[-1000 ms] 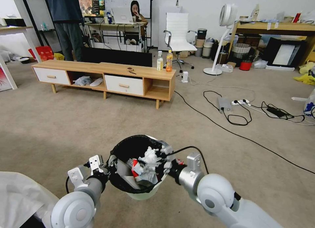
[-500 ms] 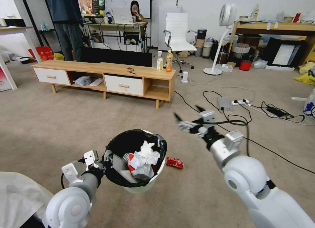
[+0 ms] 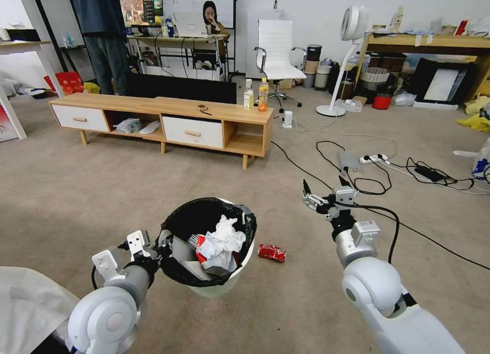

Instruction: Pick up the trash bin and place the garbage on the floor into it.

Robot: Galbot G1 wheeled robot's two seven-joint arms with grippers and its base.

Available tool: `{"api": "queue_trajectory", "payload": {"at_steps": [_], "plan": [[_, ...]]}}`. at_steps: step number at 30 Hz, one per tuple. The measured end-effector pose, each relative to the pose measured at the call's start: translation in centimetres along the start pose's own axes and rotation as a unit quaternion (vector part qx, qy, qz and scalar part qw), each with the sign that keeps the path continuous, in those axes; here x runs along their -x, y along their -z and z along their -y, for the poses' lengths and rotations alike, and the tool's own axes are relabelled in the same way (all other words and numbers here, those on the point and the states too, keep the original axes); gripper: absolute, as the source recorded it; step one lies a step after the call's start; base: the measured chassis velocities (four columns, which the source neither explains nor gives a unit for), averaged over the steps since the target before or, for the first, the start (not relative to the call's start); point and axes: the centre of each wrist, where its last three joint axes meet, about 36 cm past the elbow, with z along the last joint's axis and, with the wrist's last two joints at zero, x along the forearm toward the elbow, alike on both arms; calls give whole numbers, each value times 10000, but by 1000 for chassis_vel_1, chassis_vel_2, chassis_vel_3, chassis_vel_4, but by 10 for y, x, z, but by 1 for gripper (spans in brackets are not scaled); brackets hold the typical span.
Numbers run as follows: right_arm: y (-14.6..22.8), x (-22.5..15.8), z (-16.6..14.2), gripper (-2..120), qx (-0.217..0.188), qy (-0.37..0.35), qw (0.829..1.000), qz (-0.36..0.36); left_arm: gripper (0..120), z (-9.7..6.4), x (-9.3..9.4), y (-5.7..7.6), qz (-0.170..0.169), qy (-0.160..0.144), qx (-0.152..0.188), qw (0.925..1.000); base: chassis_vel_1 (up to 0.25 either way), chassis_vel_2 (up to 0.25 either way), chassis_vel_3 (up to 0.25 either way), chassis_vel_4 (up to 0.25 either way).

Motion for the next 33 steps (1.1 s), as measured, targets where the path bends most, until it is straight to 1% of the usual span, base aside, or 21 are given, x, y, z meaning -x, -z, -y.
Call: {"api": "queue_trajectory", "payload": {"at_steps": [13, 18, 27, 33], "plan": [[2, 0, -4, 100, 72, 50, 10000, 48, 7, 1, -2, -1, -17, -17, 2, 10000, -11, 9, 15, -10], [2, 0, -4, 100, 83, 54, 9999, 61, 7, 1, -2, -2, -17, -13, -8, 10000, -129, 127, 109, -116], [-2, 1, -4, 100, 80, 29, 9999, 97, 7, 2, -3, -3, -27, -4, -27, 10000, -208, 211, 226, -206], [-2, 2, -5, 100, 95, 31, 9999, 105, 7, 2, -3, -4, -29, 0, -33, 10000, -41, 46, 41, -36]]}}
